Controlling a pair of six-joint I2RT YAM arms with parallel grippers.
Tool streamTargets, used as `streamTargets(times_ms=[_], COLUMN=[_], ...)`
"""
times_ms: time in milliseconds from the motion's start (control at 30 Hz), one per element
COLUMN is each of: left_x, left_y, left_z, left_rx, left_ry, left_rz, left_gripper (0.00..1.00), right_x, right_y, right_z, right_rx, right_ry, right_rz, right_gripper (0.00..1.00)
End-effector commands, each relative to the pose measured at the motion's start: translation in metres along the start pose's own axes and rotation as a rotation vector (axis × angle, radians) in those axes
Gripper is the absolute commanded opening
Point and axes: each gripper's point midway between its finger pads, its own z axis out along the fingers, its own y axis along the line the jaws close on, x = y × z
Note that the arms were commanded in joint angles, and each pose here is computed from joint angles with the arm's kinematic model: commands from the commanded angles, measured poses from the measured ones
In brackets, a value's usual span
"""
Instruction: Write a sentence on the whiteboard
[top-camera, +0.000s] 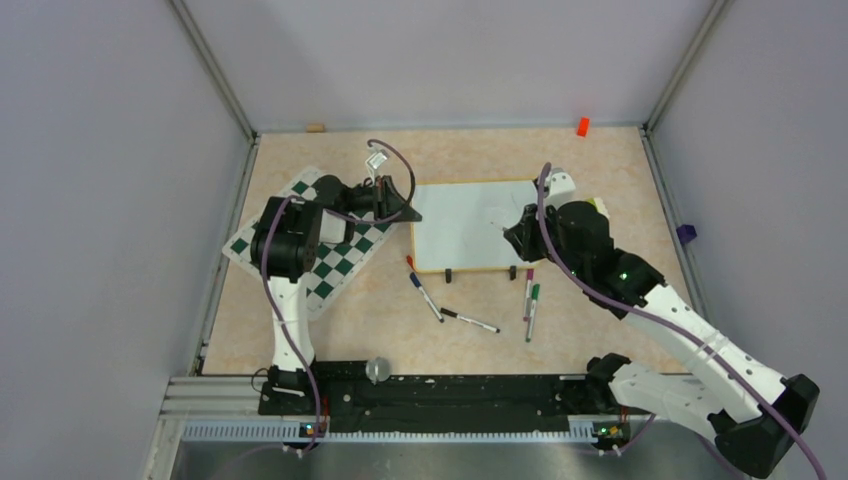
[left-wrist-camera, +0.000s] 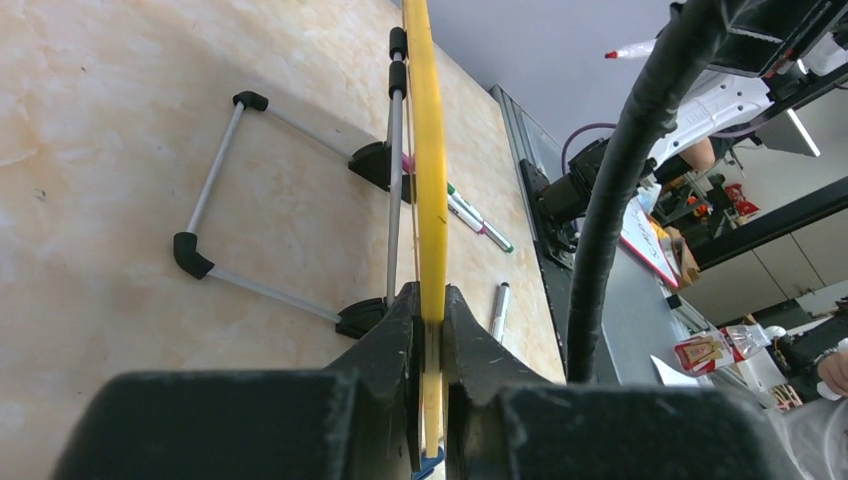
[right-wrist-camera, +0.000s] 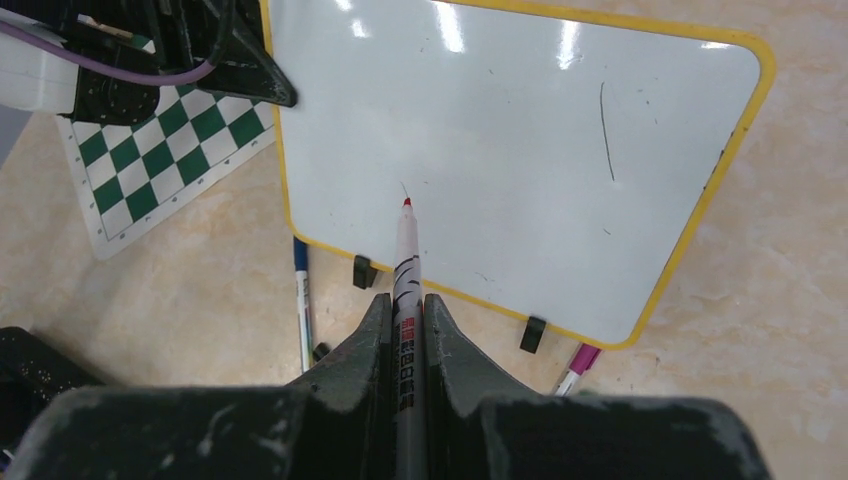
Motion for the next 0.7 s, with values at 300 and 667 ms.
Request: streamTargets(times_ms=[300,667], left_x=[-0.015,-0.013], left_y=[-0.025,-0.026], left_z=[-0.003,-0.003], left_rx=[-0.035,-0.053], left_ry=[-0.096,-0.103], left_rz=[0.122,0.143], left_gripper=[0.00,0.00], right_x=[-0.036,-0.054], right_y=[-0.005,-0.006], right_z=[0.008,-0.010], right_rx=[0.087,0.061], right_ry=[-0.064,-0.207], right_rz=[0.109,0.104], right_gripper=[0.00,0.00])
